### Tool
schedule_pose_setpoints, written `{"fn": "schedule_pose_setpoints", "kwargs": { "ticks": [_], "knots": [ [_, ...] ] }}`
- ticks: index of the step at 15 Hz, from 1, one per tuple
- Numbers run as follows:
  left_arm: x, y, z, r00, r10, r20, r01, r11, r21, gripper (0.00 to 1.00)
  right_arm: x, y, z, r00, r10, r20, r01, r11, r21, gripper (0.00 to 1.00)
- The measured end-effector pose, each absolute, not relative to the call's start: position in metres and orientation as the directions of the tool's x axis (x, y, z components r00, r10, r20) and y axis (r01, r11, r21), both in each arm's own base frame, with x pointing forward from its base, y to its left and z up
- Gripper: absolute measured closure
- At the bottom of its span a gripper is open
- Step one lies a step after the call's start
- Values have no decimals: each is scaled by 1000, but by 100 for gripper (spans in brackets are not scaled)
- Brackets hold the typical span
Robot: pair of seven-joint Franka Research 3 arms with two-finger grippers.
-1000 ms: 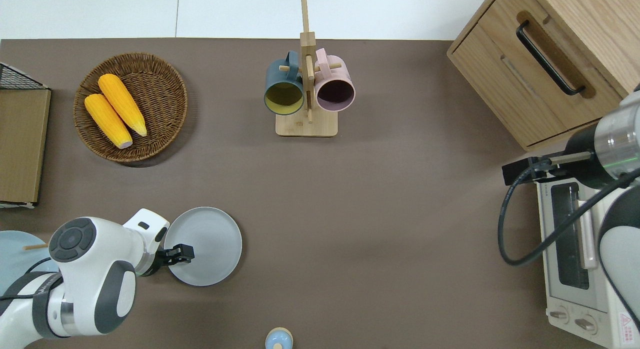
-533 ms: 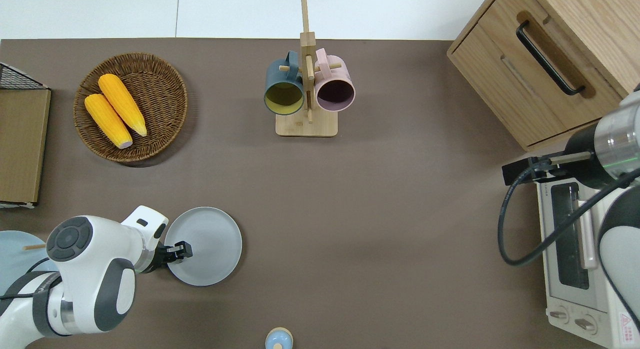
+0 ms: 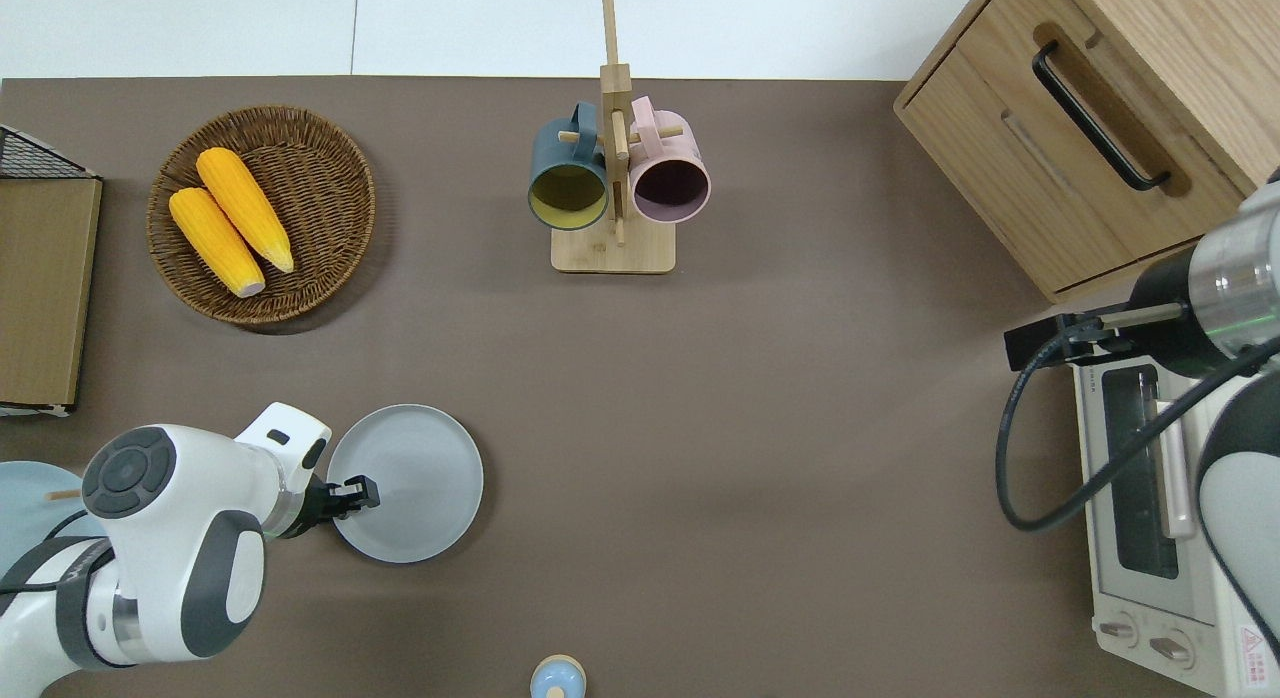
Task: Pick gray plate from table and place it on lower plate rack with left arm
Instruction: 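Lift the gray plate with the left gripper and pull it toward the robot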
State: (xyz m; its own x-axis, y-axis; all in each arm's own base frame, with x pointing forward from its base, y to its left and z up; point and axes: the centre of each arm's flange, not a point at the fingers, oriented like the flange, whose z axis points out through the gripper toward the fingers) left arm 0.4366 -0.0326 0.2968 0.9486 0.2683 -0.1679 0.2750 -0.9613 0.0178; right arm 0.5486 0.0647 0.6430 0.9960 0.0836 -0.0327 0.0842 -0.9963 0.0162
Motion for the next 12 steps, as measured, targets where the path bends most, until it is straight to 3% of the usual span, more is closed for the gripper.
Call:
{"fn": "schedule_pose_setpoints", "kwargs": {
  "ticks": [5, 12],
  "knots": [
    [450, -26, 330, 952, 231, -200, 227, -973, -40, 95, 549, 65, 643, 996, 84, -33, 84, -996, 16, 1],
    [460, -6, 380, 958, 199, -204, 141, -954, -265, 95, 549, 65, 643, 996, 84, -33, 84, -996, 16, 1]
  ]
}}
